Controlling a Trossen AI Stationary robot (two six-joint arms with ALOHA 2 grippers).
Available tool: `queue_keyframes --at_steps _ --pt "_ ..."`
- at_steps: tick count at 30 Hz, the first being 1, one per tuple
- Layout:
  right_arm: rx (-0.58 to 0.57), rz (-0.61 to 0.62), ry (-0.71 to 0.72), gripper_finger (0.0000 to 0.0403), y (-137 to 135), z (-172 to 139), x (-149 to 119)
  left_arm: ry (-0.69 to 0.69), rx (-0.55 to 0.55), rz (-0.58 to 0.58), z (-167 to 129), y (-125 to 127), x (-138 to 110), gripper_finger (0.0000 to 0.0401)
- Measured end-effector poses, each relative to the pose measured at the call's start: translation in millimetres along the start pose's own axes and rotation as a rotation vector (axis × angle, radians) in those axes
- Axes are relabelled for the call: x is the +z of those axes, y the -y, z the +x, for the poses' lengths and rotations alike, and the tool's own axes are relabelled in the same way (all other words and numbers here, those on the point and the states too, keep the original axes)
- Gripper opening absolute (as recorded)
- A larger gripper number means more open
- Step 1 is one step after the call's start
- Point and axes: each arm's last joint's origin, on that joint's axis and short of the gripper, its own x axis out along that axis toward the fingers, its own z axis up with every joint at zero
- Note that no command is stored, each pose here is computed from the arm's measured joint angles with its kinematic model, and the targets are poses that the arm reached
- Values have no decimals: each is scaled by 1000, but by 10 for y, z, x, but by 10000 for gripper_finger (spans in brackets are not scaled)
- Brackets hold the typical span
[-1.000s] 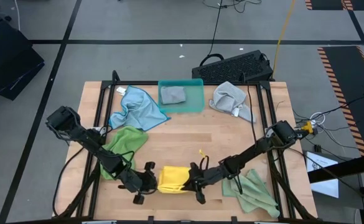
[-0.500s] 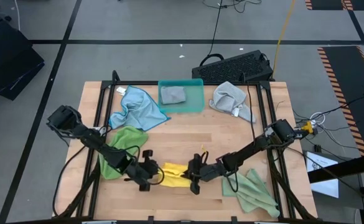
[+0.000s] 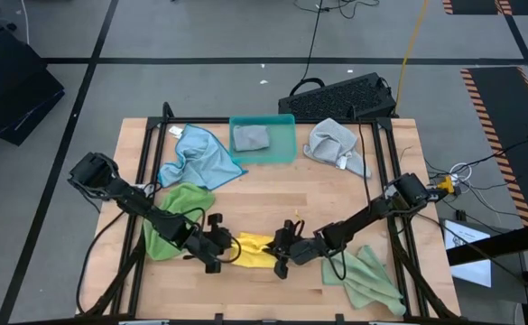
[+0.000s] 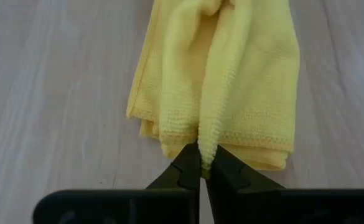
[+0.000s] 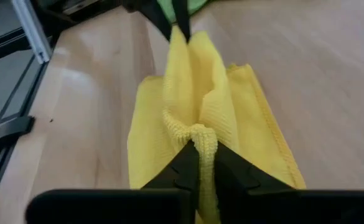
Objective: Fold microfiber towels
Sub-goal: Fold the yellow microfiber cloth
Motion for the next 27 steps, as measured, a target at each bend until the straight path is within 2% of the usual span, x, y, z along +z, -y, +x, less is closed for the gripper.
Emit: queue_keyframes --at_steps 5,13,19,23,27 --pt "-22 31 13 100 7 -1 1 24 33 -29 -4 2 5 19" --pt "-116 85 26 172 39 -68 46 95 189 -64 -3 -65 27 98" --pt "-208 64 37 182 36 -201 103 100 202 -81 -4 -107 51 139" --pt "-257 -2 62 182 2 -282 117 114 193 -40 -71 -117 90 144" --pt "-244 -38 52 182 -39 -310 92 136 185 -11 -182 -147 145 145"
